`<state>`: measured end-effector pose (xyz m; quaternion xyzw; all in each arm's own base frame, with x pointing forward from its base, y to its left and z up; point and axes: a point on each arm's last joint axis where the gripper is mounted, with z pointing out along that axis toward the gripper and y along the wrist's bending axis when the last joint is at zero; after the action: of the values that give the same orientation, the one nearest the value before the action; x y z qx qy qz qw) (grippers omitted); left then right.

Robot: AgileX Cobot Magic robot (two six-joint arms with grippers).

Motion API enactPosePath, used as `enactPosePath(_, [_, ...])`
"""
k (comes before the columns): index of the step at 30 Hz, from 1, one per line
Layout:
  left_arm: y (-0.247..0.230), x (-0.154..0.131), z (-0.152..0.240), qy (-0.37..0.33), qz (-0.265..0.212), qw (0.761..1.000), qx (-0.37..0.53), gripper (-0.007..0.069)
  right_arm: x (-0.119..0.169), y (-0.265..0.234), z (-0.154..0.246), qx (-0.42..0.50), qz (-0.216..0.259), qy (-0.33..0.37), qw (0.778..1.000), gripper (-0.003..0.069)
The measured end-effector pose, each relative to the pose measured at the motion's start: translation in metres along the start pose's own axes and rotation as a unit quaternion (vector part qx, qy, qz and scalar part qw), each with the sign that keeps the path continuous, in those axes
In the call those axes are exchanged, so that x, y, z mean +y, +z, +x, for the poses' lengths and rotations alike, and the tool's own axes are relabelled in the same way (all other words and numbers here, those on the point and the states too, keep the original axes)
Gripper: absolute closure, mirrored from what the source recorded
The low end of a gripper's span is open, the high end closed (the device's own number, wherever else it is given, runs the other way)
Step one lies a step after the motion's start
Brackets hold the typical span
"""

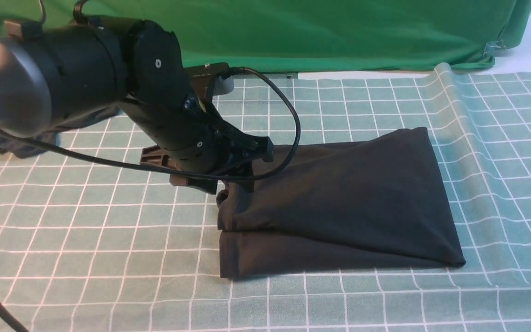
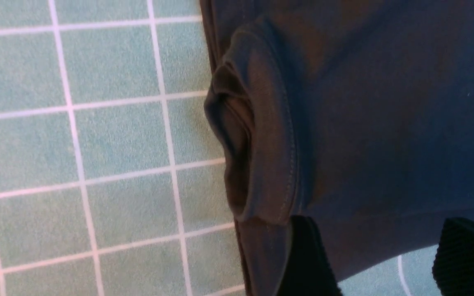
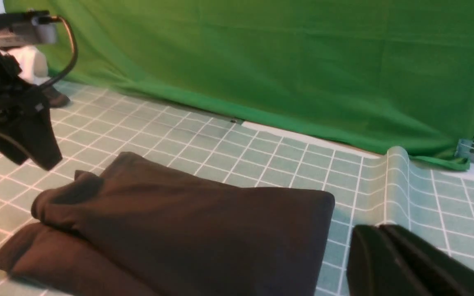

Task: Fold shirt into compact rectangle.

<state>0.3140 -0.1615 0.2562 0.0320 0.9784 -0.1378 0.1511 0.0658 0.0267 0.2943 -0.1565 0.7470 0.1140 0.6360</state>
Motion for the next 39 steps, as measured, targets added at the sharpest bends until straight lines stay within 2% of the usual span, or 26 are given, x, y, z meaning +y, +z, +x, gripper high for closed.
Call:
enactPosePath(11, [0.0, -0.001, -0.005, 0.005, 0.007, 1.0, -0.025, 0.0372, 0.0, 0.002, 0.001, -0.011, 0.0, -0.001, 1.0, 0.0627])
enactPosePath(21, [0.0, -0.001, -0.007, 0.012, 0.009, 0.999, -0.039, 0.0387, 0.0, 0.003, 0.004, -0.025, 0.002, -0.004, 1.0, 0.0606])
enactPosePath(24, [0.0, -0.001, -0.007, 0.015, 0.01, 0.999, -0.04, 0.0387, 0.0, 0.003, 0.014, -0.046, 0.004, -0.008, 0.999, 0.0601])
enactPosePath(29, [0.0, -0.001, -0.008, 0.016, 0.009, 0.999, -0.043, 0.0387, -0.001, 0.002, 0.054, -0.042, 0.015, -0.024, 0.999, 0.0592])
enactPosePath(31, [0.0, -0.001, -0.008, 0.02, 0.007, 0.999, -0.045, 0.0387, -0.004, 0.002, 0.074, -0.017, 0.045, -0.041, 0.998, 0.0584])
enactPosePath(36, [-0.001, -0.001, -0.009, 0.022, 0.007, 0.999, -0.048, 0.0391, -0.007, 0.002, 0.098, 0.02, 0.074, -0.042, 0.996, 0.0571])
enactPosePath(39, [-0.001, -0.001, -0.009, 0.034, 0.006, 0.998, -0.048, 0.0433, -0.008, 0.001, 0.107, 0.021, 0.09, -0.04, 0.995, 0.0566])
